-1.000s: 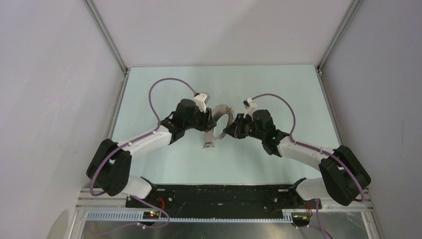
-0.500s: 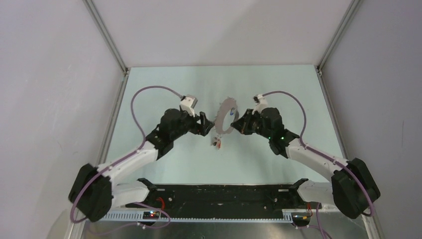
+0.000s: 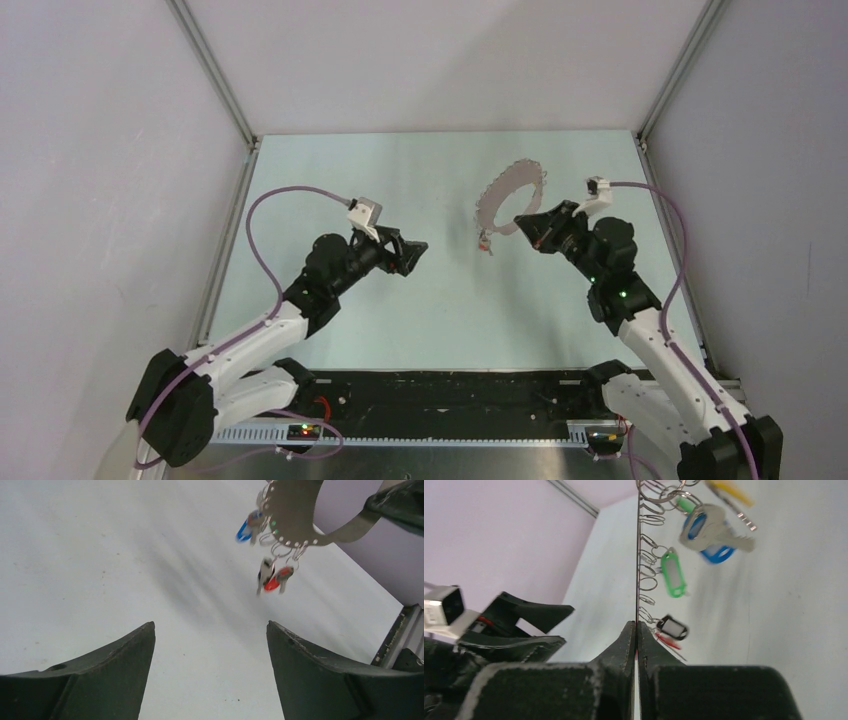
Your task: Remove the keys from the keyring
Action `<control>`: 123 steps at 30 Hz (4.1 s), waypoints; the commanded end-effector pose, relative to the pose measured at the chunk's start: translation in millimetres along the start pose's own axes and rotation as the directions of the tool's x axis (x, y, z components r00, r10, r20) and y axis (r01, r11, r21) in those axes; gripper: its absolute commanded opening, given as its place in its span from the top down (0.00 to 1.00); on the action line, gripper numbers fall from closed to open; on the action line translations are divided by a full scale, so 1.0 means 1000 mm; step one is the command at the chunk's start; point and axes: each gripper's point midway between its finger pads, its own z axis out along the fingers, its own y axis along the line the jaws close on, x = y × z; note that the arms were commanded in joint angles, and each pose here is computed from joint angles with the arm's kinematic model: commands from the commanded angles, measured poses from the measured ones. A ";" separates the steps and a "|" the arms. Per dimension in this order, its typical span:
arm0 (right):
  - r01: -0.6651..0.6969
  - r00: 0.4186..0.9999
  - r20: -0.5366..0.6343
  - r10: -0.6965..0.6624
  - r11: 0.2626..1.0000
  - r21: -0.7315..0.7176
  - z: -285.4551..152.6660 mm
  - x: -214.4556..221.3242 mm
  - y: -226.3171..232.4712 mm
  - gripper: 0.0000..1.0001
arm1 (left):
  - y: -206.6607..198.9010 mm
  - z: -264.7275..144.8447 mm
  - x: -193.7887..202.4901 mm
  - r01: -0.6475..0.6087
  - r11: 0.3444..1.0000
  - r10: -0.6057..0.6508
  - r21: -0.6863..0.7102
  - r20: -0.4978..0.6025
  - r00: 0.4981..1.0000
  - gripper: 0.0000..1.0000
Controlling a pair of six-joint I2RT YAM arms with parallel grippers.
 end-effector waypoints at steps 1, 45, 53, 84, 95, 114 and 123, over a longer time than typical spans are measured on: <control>-0.003 0.992 0.127 0.022 0.990 -0.142 -0.021 -0.047 0.047 1.00 | -0.023 0.001 -0.015 -0.033 0.993 0.025 0.117 0.070 0.997 0.16; -0.017 0.998 0.053 0.040 0.922 -0.386 -0.041 -0.037 0.123 1.00 | -0.104 -0.017 0.016 -0.445 0.775 0.325 0.449 0.320 0.890 0.69; 0.006 0.997 0.078 0.025 0.930 -0.367 -0.038 -0.039 0.121 1.00 | -0.098 -0.024 0.011 -0.482 0.781 0.351 0.397 0.359 0.865 0.65; -0.024 0.999 0.010 0.032 0.901 -0.433 -0.026 -0.012 0.148 1.00 | -0.091 -0.011 0.013 -0.438 0.819 0.331 0.369 0.319 0.888 0.52; -0.032 0.999 -0.004 0.033 0.896 -0.442 -0.026 -0.005 0.154 1.00 | -0.084 -0.010 0.010 -0.437 0.838 0.337 0.327 0.319 0.886 0.52; -0.019 0.998 0.043 0.036 0.934 -0.356 -0.026 -0.011 0.139 1.00 | -0.087 -0.008 0.013 -0.430 0.832 0.335 0.351 0.301 0.893 0.99; -0.032 0.999 0.022 0.044 0.919 -0.392 -0.027 -0.009 0.146 1.00 | -0.087 -0.005 0.014 -0.416 0.836 0.327 0.356 0.286 0.901 0.71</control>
